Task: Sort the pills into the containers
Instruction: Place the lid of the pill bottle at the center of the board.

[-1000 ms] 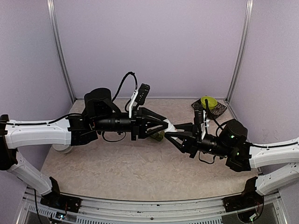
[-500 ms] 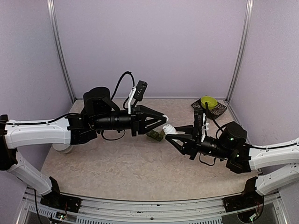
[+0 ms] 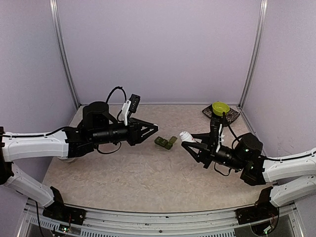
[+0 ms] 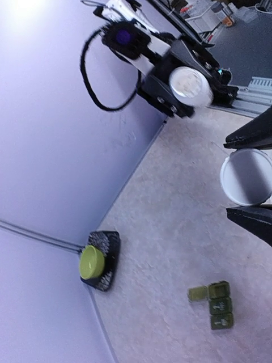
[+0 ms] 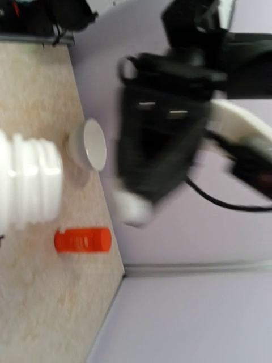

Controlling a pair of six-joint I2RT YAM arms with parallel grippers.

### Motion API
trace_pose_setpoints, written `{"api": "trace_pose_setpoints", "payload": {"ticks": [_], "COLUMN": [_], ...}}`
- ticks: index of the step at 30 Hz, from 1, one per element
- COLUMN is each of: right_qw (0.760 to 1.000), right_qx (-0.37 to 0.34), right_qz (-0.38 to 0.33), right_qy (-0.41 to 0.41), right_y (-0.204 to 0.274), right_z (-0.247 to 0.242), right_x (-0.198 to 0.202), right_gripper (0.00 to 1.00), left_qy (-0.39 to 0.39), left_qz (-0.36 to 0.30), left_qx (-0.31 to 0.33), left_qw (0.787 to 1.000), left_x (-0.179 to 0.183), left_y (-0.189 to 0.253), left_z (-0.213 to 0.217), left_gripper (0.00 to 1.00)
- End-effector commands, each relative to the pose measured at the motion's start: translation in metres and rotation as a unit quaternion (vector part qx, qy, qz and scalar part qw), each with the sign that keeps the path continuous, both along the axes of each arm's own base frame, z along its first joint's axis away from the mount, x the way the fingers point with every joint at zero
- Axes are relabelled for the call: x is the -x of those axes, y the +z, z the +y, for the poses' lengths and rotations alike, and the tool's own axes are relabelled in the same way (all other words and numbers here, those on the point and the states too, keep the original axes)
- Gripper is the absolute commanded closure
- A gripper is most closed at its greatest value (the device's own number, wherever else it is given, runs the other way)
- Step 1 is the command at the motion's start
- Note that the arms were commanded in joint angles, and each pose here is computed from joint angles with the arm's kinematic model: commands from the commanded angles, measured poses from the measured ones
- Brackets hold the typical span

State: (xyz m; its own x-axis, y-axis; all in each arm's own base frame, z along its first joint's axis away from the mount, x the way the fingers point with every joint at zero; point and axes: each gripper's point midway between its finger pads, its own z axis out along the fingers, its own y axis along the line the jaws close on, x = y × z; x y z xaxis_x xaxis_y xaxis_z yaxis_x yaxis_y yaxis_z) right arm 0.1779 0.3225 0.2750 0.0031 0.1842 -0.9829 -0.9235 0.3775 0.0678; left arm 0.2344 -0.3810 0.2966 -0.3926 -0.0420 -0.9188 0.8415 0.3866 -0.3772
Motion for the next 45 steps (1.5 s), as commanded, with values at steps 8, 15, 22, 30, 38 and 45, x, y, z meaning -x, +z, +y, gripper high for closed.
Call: {"api": "trace_pose_setpoints", "payload": {"ticks": [8, 15, 22, 30, 38, 45], "right_qw": [0.998, 0.997, 0.997, 0.997, 0.997, 0.995], "right_qx": [0.013, 0.032, 0.039, 0.046, 0.057, 0.071], "right_qz": [-0.008, 0.0, 0.021, 0.031, 0.041, 0.056], "right_qy": [-0.059, -0.068, -0.056, -0.047, -0.04, -0.03], "right_y": [-0.023, -0.038, -0.055, -0.063, -0.072, -0.088], "right_z": [-0.026, -0.028, -0.031, -0.028, -0.025, -0.02], "right_x": [-0.045, -0.062, -0.071, -0.076, -0.086, -0.101], "right_gripper": [0.99, 0.99, 0.99, 0.99, 0.99, 1.0], "left_qy": [0.132, 0.206, 0.247, 0.29, 0.3, 0.292], "left_qz": [0.049, 0.058, 0.07, 0.078, 0.082, 0.08], "left_qx": [-0.123, -0.2, -0.244, -0.275, -0.275, -0.246], "left_qw": [0.982, 0.956, 0.935, 0.913, 0.91, 0.921], "left_x": [-0.042, -0.069, -0.088, -0.104, -0.106, -0.103], "left_y": [-0.115, -0.178, -0.222, -0.256, -0.26, -0.235], "left_z": [0.052, 0.076, 0.089, 0.098, 0.101, 0.096], "left_gripper": [0.7, 0.7, 0.7, 0.7, 0.42, 0.21]}}
